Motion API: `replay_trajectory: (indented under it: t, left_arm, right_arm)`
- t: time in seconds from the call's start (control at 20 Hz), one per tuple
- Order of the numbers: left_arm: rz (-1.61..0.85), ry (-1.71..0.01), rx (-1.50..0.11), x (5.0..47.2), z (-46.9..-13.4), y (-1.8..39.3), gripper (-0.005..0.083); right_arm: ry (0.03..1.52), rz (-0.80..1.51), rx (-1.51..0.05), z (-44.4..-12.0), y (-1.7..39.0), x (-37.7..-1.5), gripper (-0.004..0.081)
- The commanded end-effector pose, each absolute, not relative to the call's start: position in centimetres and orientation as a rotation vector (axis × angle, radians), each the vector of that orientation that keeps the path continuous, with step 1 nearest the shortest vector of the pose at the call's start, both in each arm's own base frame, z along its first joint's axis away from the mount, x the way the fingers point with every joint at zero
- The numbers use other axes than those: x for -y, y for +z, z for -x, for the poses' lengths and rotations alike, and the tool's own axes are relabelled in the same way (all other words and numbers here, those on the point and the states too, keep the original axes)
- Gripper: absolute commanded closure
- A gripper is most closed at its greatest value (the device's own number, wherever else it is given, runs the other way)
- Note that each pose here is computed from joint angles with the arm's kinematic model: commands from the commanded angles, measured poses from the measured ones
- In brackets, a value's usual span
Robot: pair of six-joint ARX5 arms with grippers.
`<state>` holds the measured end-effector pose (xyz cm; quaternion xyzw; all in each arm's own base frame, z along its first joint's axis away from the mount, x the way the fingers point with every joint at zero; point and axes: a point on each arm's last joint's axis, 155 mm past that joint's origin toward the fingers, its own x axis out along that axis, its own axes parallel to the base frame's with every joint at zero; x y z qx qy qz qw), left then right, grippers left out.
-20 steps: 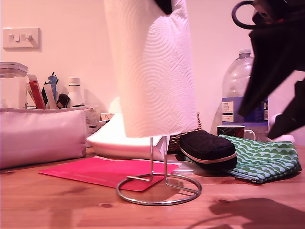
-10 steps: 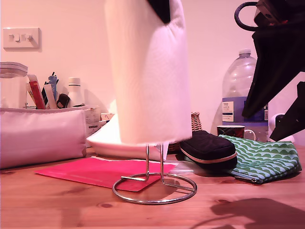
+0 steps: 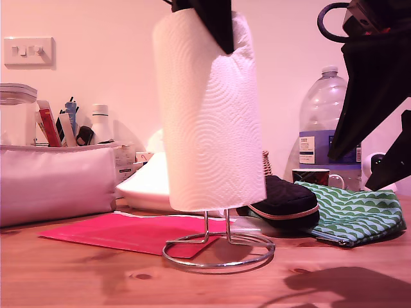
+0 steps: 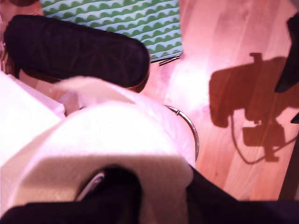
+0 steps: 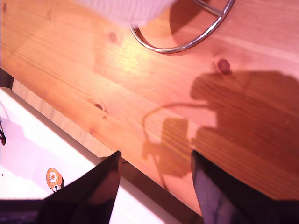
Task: Insert the paper towel roll into the metallic stand.
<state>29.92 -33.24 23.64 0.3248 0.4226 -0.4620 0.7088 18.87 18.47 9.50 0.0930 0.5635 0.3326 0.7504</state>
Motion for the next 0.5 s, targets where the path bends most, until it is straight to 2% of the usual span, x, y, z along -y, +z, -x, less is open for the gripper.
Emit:
replay_trajectory:
  t: [0.0, 0.45]
  left_arm:
    - [-0.721, -1.027, -1.025, 33.4, -30.0, 20.8, 0.0796]
    - [-0.727, -1.020, -1.058, 33.9, -31.3, 18.5, 0.0796]
  right_arm:
    - [0.731, -0.203, -1.205, -19.2, 10.2, -18.5, 0.0346]
    - [0.731, -0.204, -1.202, -19.3, 10.2, -18.5, 0.0346]
